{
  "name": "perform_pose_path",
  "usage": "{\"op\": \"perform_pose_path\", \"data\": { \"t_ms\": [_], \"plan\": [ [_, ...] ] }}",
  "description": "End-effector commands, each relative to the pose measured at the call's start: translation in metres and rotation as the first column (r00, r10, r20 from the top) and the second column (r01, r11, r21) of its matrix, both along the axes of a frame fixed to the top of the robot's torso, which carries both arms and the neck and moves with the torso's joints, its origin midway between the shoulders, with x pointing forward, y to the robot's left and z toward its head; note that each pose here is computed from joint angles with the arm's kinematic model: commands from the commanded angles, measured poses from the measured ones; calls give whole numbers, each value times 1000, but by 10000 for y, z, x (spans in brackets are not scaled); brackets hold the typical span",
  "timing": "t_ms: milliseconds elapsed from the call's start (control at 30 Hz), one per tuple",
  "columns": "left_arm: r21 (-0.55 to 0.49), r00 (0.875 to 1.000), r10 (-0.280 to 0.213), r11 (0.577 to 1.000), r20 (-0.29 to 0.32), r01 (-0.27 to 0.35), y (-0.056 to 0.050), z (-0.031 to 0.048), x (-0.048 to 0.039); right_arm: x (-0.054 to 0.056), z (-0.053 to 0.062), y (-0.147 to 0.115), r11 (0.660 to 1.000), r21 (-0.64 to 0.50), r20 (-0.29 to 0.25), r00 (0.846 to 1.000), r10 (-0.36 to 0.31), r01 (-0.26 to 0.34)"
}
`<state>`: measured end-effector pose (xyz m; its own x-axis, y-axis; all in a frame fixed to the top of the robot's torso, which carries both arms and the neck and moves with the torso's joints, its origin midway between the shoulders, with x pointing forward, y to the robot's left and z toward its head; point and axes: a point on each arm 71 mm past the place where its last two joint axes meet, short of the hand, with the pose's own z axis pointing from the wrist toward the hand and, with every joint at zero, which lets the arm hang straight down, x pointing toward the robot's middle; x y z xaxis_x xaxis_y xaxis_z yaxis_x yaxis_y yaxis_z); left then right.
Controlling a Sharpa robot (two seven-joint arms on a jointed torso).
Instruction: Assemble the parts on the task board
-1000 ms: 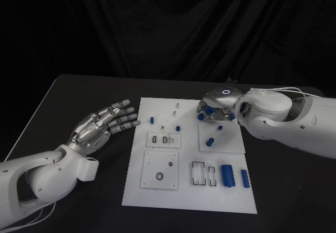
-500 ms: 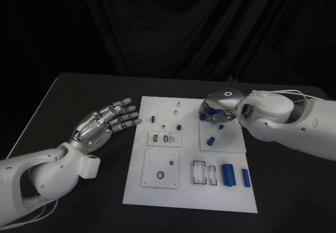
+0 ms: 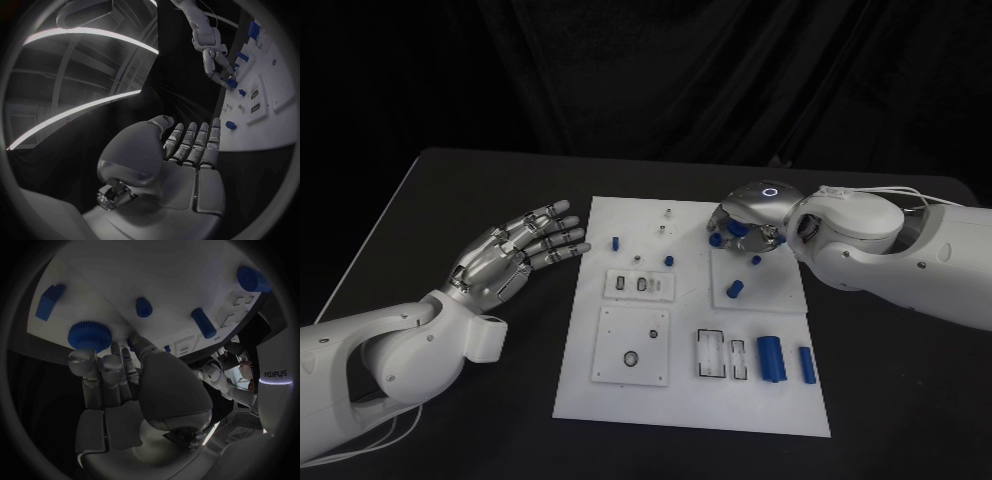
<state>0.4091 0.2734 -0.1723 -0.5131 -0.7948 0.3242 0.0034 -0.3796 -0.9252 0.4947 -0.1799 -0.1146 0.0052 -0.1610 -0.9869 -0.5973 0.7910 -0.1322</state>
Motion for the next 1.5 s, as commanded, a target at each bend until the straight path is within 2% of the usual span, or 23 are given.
{"op": "perform_pose_path", "data": {
  "t_ms": [33,433,1233,1500],
  "plan": [
    [-140,982,74,989,172,-50,60,148,-14,-2,-44,-6,1000,15,-4,1000,4,-4],
    [-136,983,72,990,166,-50,66,138,-10,-32,-44,8,999,41,10,1000,23,-23],
    [-126,985,67,991,156,-47,73,108,23,-37,-90,18,998,55,-38,999,28,-25],
    [-123,986,67,991,154,-48,82,101,34,-29,-80,23,997,74,-21,999,24,-22]
  ]
}}
